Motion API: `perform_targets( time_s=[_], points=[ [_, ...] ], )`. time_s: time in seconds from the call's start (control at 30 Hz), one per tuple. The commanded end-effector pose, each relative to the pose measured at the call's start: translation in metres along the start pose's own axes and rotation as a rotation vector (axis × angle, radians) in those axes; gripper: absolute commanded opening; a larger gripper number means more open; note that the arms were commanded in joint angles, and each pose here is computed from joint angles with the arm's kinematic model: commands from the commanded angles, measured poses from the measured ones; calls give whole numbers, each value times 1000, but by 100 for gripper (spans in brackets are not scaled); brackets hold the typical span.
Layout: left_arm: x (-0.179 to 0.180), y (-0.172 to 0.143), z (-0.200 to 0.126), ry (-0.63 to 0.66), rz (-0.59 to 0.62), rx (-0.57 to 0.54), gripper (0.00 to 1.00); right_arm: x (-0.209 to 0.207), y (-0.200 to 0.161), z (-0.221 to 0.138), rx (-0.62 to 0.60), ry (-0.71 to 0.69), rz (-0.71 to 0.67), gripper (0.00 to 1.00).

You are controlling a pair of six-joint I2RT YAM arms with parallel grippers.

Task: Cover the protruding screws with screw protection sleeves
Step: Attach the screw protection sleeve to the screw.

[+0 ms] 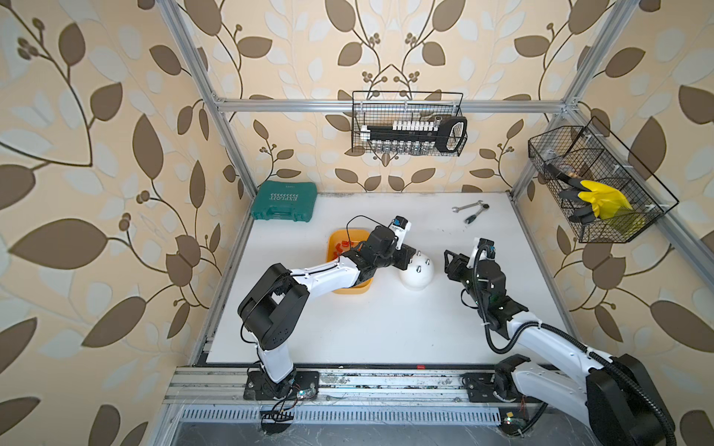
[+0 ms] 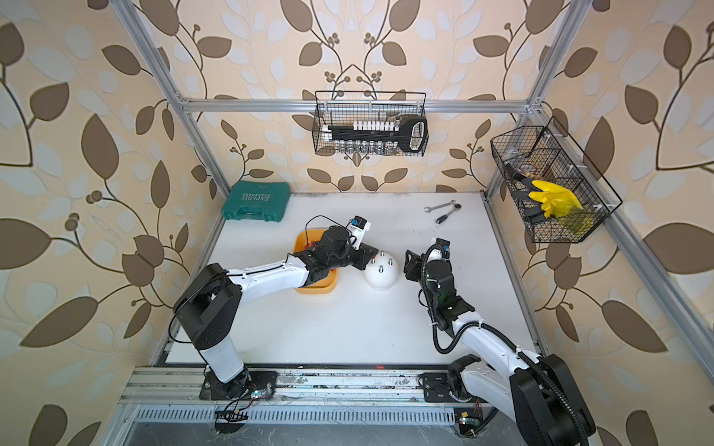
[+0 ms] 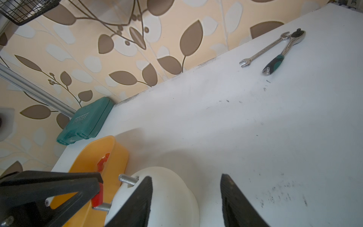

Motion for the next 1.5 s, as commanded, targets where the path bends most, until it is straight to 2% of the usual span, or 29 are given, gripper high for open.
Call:
perform_targets(
  time_s=[0.0,0.77,1.47],
  points=[
    [-2,1,0,5,23,-16,12,3,4,1,-11,-1,3,57],
    [-15,18,-21,-7,44,-59,12,3,3,2,-8,0,2,57],
    [-10,7,-7,-11,37,-34,12,3,4,2,-7,1,2,57]
  ],
)
Point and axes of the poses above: each gripper's point midway between its finger pads, its own z axis out along the fingers, its own x axis along the line the jaws close on, y = z × x, the point moved 3 cm from there along -z, back along the fingers, and after that the axes turned 3 degrees about -z, right-handed, at the moved point
